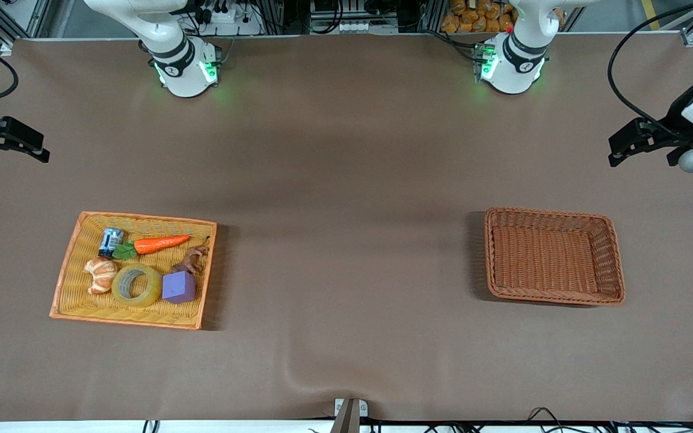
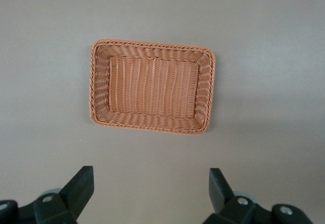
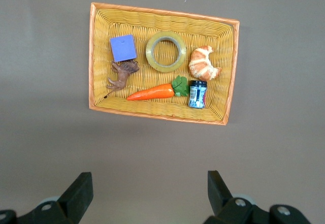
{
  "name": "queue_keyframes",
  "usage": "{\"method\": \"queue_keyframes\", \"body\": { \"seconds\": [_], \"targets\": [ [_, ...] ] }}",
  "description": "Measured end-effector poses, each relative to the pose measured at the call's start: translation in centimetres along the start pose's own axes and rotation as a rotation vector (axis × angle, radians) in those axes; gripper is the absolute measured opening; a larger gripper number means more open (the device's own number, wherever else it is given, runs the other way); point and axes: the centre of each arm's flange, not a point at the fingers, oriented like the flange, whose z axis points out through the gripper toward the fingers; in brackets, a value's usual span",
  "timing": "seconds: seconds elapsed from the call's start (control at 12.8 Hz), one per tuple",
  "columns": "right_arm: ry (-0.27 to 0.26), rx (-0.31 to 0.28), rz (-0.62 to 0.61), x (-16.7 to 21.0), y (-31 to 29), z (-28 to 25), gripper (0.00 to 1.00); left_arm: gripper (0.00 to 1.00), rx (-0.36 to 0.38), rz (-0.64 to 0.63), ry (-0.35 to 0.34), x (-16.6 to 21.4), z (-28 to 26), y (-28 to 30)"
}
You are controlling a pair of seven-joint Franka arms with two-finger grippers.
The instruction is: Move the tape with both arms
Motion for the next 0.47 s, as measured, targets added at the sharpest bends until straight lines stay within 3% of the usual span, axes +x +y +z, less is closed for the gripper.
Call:
{"method": "queue_keyframes", "body": {
  "seconds": [0.47],
  "targets": [
    [-0.009, 0.0, 0.004, 0.14, -0.48, 0.3, 1.0, 1.0, 0.001, -0.021, -0.009, 0.24, 0.4, -1.18]
  ]
}}
